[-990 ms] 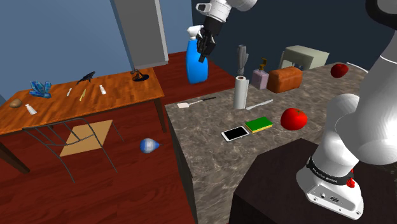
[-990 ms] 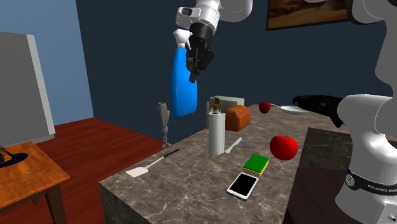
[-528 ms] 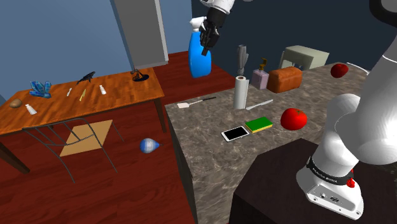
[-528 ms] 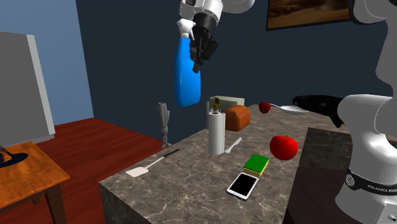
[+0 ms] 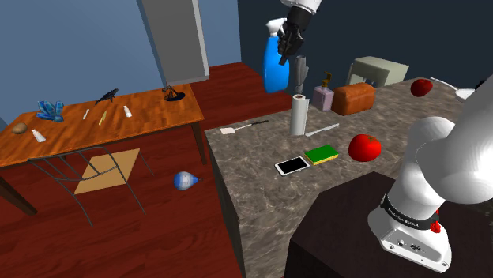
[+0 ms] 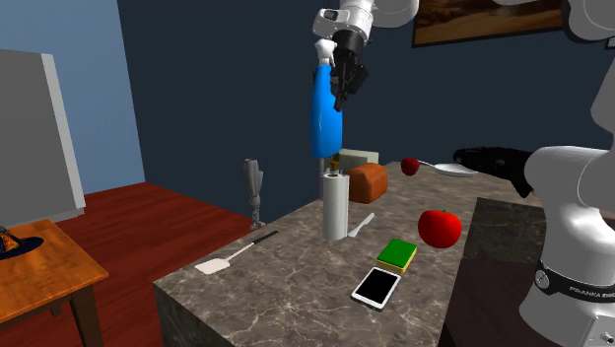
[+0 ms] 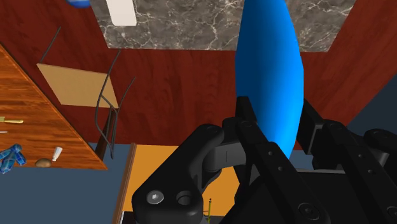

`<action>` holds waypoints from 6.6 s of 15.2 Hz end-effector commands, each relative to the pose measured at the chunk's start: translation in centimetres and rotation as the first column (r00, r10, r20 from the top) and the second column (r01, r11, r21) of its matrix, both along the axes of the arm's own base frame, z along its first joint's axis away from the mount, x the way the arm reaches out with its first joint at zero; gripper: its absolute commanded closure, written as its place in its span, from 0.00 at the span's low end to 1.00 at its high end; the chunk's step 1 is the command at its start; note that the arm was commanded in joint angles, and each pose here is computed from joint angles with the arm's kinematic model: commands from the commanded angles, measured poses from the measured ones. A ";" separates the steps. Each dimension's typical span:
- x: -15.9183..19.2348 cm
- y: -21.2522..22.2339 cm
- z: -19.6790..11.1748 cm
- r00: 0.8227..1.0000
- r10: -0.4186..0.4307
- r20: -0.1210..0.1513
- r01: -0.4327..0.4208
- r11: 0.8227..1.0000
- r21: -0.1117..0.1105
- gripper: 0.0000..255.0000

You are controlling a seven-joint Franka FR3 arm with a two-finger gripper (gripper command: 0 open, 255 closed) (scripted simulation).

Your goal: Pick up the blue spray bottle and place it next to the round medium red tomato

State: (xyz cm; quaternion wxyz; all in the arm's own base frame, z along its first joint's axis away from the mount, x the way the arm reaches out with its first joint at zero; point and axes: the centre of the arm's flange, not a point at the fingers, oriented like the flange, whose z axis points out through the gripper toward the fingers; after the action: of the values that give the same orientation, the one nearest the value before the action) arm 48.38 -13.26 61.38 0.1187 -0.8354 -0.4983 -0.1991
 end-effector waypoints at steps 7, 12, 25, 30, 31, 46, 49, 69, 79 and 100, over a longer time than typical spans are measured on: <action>-6.9 -7.8 0.2 1.000 0.001 0.000 -0.001 1.000 0.000 1.00; -11.1 -12.9 0.2 1.000 0.001 0.000 -0.001 1.000 0.000 1.00; -22.2 -26.0 0.3 1.000 0.001 0.000 -0.001 1.000 0.000 1.00; -26.4 -31.1 0.3 1.000 0.001 0.000 -0.001 1.000 0.000 1.00; -26.9 -31.7 0.3 1.000 0.001 0.000 -0.001 1.000 0.000 1.00; -26.9 -31.7 -7.6 1.000 0.001 0.000 -0.001 1.000 0.000 1.00; -26.9 -31.7 -9.2 1.000 0.001 0.000 -0.001 1.000 0.000 1.00; -26.9 -31.7 -19.8 1.000 0.001 0.000 -0.001 1.000 0.000 1.00; -26.9 -31.7 -25.1 1.000 0.001 0.000 -0.001 1.000 0.000 1.00; -26.9 -31.7 -30.3 1.000 0.001 0.000 -0.001 1.000 0.000 0.00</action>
State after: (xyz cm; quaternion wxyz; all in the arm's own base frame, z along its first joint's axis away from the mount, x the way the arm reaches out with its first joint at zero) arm 21.49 -44.98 31.13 0.1185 -0.8353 -0.4987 -0.1990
